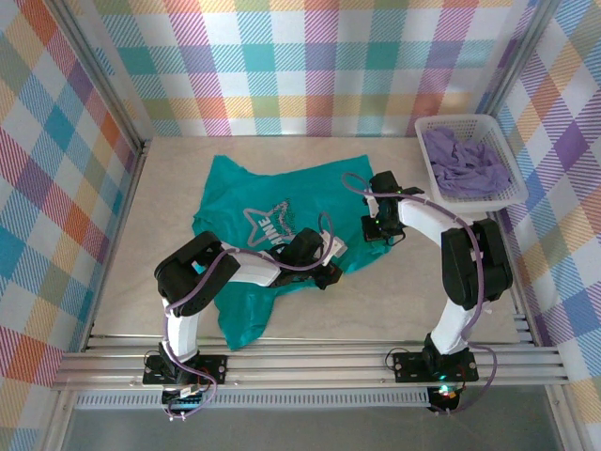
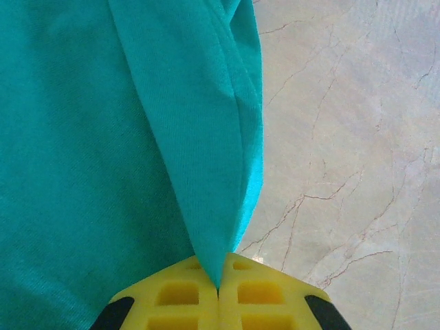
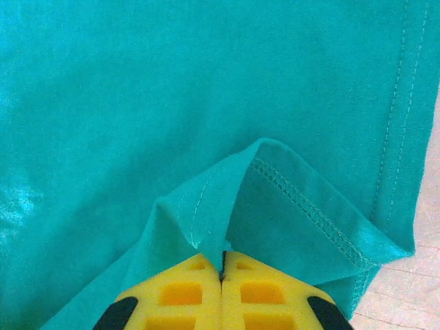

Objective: Fold the inside-out t-shirt

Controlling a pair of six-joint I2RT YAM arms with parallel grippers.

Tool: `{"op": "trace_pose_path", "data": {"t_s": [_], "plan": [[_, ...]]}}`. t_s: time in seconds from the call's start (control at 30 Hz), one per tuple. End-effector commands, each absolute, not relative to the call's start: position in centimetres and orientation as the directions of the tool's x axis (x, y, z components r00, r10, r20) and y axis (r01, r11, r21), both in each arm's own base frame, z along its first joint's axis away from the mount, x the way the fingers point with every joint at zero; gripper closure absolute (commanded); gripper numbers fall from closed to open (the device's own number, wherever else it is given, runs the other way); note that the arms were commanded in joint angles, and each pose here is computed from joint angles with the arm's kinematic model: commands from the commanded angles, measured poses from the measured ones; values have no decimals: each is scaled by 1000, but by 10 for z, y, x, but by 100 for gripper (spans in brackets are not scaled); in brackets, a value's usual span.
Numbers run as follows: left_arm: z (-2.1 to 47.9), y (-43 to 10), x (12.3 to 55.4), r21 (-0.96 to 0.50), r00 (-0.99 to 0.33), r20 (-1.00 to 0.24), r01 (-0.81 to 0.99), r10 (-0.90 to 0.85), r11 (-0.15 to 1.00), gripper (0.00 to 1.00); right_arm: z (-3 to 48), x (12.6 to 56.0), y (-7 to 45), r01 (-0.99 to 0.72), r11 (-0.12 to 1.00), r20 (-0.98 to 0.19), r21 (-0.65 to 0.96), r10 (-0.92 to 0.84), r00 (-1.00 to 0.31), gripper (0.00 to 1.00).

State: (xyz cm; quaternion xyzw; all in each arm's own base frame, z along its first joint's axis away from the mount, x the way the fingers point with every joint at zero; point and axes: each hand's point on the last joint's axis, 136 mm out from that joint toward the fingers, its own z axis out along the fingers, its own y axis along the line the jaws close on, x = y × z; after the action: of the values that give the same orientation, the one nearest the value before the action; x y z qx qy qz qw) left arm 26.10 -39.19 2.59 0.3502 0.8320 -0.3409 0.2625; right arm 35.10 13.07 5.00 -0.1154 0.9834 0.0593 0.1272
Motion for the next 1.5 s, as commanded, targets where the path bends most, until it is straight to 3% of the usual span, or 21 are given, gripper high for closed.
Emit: {"op": "trace_pose_path", "data": {"t_s": [0.0,0.13,0.33,0.5,0.63,0.73,0.83,1.3,1.47], "plan": [[14,-381,255,-396,-655,-625,735,424,550,100,77,347,130,-256,963,-297,88,-220,-929,99],[26,-380,261,-379,-649,-646,730,402,568,96,101,328,133,-277,944,-322,179,-210,-923,100],[65,-369,266,-368,-646,-691,700,324,612,64,119,319,137,-257,889,-368,379,-109,-923,100],[85,-301,267,-335,-731,-657,502,184,797,52,115,342,126,-187,878,-390,441,1,-921,100],[69,-205,251,-305,-856,-517,165,-18,938,50,108,362,118,-132,875,-396,466,73,-915,100],[60,-157,228,-348,-903,-402,-3,-153,937,49,102,374,110,-91,876,-398,473,120,-910,100],[66,-138,223,-346,-893,-403,-52,-198,937,46,101,385,105,-63,875,-397,479,152,-905,100],[20,-183,350,-384,-897,-364,-102,-252,918,45,103,428,80,18,887,-428,461,240,-871,100],[27,-207,402,-388,-887,-405,-52,-221,920,45,110,445,60,60,889,-442,454,284,-851,100]]}}
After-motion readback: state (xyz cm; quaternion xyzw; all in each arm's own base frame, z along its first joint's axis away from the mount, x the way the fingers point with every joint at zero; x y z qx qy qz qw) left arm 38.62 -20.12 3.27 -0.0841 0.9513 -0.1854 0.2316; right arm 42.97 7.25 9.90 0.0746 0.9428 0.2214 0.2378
